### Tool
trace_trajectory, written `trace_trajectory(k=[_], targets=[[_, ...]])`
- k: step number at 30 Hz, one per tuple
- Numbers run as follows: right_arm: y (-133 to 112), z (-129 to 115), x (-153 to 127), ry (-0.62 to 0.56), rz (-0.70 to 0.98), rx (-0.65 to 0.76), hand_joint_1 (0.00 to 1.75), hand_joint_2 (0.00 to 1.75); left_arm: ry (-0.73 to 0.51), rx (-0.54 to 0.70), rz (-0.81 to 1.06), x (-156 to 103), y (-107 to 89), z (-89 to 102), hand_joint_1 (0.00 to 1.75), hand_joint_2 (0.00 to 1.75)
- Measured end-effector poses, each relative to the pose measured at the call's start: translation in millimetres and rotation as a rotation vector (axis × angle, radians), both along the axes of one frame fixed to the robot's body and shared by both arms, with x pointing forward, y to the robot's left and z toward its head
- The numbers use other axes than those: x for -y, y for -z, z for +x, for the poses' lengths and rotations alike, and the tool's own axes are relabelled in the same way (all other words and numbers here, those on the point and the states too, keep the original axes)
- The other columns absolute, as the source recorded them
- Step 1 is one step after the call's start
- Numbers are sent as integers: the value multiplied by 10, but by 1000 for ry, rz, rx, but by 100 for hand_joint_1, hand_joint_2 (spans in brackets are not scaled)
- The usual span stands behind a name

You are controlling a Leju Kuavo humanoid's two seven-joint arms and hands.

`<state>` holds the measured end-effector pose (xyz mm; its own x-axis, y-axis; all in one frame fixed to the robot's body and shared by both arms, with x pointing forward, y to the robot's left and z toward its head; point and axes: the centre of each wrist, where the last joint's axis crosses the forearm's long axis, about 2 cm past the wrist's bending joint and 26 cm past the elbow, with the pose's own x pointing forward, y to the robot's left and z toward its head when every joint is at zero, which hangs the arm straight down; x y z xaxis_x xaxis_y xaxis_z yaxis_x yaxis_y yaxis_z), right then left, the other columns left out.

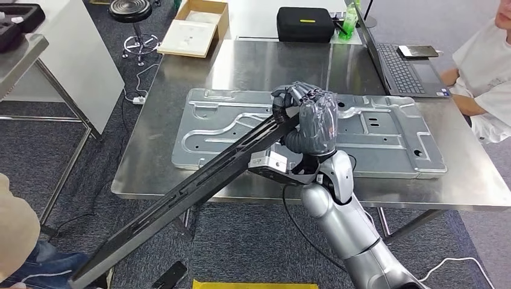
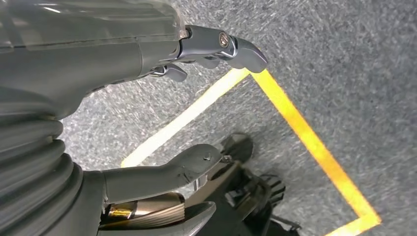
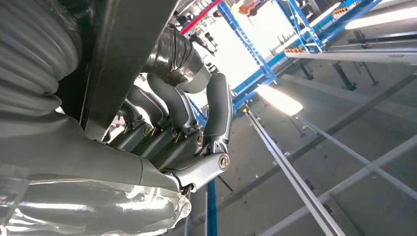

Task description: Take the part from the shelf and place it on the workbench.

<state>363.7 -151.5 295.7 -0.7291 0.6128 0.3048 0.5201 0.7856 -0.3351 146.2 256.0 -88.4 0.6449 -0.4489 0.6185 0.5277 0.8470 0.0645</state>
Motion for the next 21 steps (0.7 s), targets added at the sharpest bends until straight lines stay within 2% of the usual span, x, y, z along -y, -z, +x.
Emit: trace_trajectory(k=[21], targets=[[-29,23,-5,7,2,4,175,175,1,3,9,44,1,-14,0,175]])
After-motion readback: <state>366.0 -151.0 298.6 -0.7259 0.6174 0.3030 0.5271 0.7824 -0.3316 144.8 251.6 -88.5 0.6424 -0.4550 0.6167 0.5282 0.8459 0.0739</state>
